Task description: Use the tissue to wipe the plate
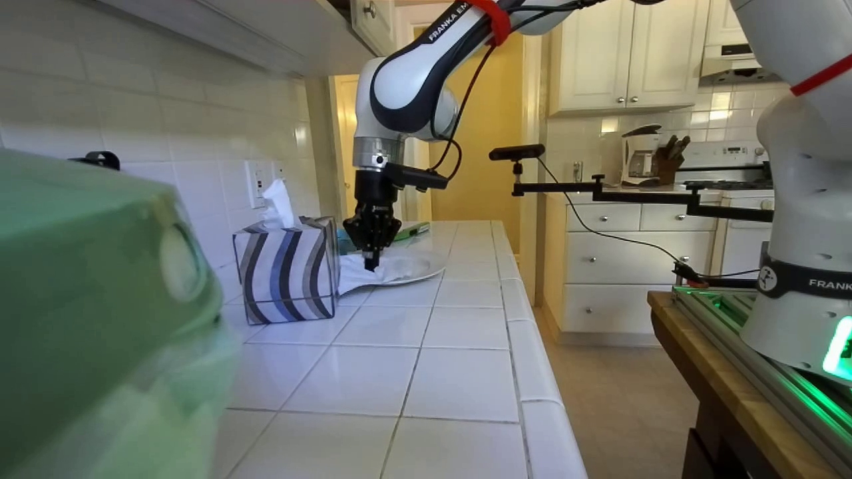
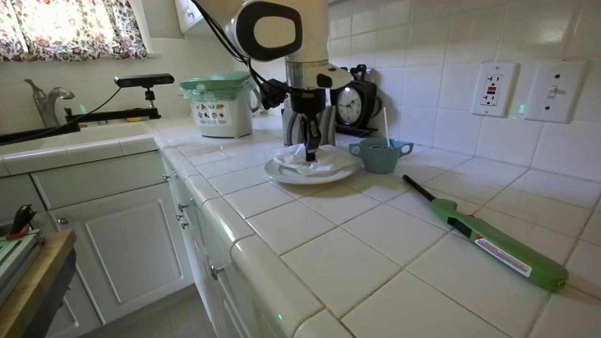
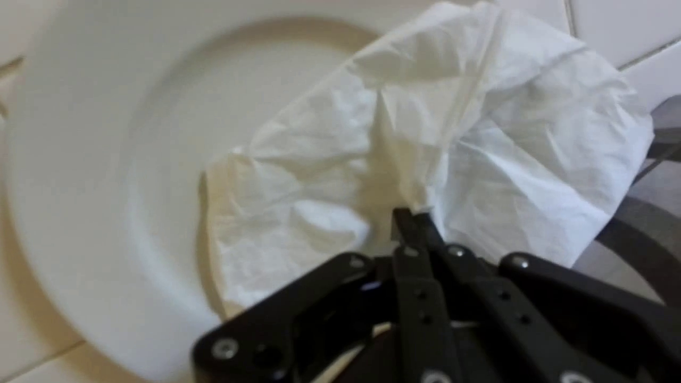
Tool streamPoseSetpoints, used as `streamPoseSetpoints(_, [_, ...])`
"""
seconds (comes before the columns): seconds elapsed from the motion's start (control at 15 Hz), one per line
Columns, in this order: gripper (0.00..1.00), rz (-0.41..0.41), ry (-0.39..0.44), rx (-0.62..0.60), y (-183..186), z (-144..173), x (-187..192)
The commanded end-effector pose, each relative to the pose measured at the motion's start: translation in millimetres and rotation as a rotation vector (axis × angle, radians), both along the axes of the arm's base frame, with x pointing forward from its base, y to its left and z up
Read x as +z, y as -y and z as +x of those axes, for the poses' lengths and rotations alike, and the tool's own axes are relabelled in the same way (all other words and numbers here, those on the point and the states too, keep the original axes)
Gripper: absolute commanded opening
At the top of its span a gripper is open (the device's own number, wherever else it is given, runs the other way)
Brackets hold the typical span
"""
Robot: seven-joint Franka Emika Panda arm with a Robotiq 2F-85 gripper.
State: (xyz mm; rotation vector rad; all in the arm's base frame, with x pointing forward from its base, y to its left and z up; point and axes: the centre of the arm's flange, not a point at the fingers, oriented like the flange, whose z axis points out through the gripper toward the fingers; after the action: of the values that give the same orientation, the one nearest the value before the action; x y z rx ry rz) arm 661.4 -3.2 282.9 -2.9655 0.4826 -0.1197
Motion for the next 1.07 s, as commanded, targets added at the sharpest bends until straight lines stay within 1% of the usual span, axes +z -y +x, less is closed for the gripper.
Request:
streamPoseSetpoints(0.0, [0.0, 0.017, -0.068, 0.007, 5.2, -15.0, -4.6])
streamPoseSetpoints(0.07, [0.0, 0.013, -0.087, 0.003, 8.4, -19.8, -5.9])
streamPoseSetpoints(0.27, [0.0, 0.005, -0.109, -0.027, 22.5, -29.4, -2.1])
streamPoseSetpoints(0.67, [0.0, -0.028, -0.088, -0.093, 62.3, -16.8, -10.1])
streamPoseSetpoints(0.8, [0.0, -0.023, -0.079, -0.09, 63.3, -11.7, -13.0])
streamPoseSetpoints(1.0, [0.0, -0.016, -0.055, -0.068, 54.1, -6.7, -15.8])
